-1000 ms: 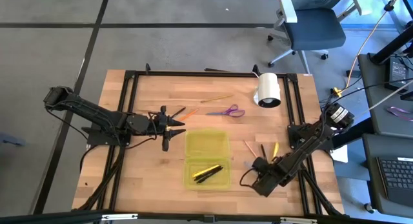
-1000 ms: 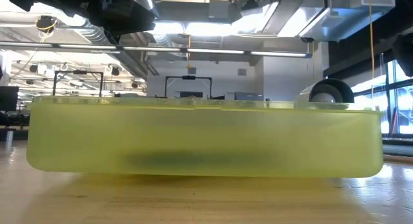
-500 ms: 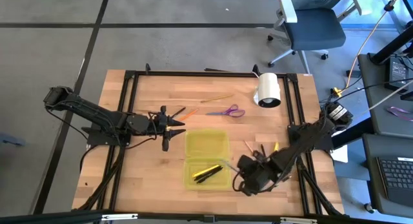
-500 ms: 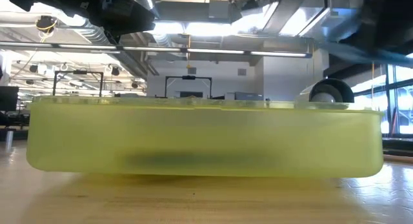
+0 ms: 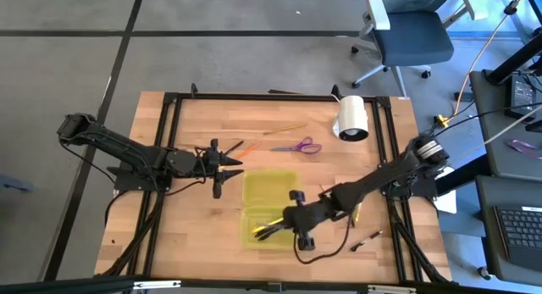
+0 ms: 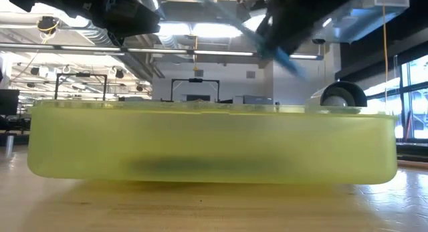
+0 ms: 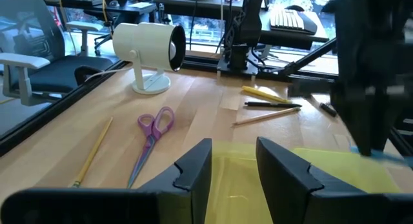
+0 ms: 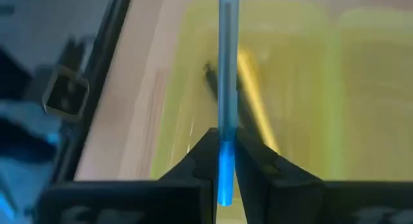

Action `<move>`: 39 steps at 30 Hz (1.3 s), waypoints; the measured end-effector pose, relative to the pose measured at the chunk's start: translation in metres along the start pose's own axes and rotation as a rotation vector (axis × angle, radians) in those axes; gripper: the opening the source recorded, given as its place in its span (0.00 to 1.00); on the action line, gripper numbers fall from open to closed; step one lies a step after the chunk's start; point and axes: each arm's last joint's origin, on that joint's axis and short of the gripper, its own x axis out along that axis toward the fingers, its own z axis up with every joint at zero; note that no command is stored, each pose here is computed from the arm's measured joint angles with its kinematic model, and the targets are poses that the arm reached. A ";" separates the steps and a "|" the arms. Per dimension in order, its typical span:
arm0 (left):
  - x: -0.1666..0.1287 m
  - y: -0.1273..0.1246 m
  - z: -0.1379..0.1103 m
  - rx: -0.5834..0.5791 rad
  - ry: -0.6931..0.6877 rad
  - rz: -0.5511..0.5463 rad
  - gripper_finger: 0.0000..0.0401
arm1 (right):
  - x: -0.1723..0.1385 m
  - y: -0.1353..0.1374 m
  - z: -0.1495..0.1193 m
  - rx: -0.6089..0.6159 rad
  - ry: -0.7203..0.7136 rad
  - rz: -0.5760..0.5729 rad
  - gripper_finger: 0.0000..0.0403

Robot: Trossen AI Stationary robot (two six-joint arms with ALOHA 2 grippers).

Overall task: Pick & place school supplies into a supply box
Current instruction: Put the blue pen into the yellow supply box, then put the yellow pen into the yellow supply box

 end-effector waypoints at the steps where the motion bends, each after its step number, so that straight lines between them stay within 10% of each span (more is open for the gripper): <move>1: 0.000 0.000 0.000 0.001 0.002 0.000 0.28 | 0.006 0.000 -0.003 -0.008 0.021 0.016 0.11; 39: 0.000 0.001 -0.003 0.009 0.025 0.004 0.28 | 0.055 -0.006 -0.029 -0.178 0.166 0.026 0.24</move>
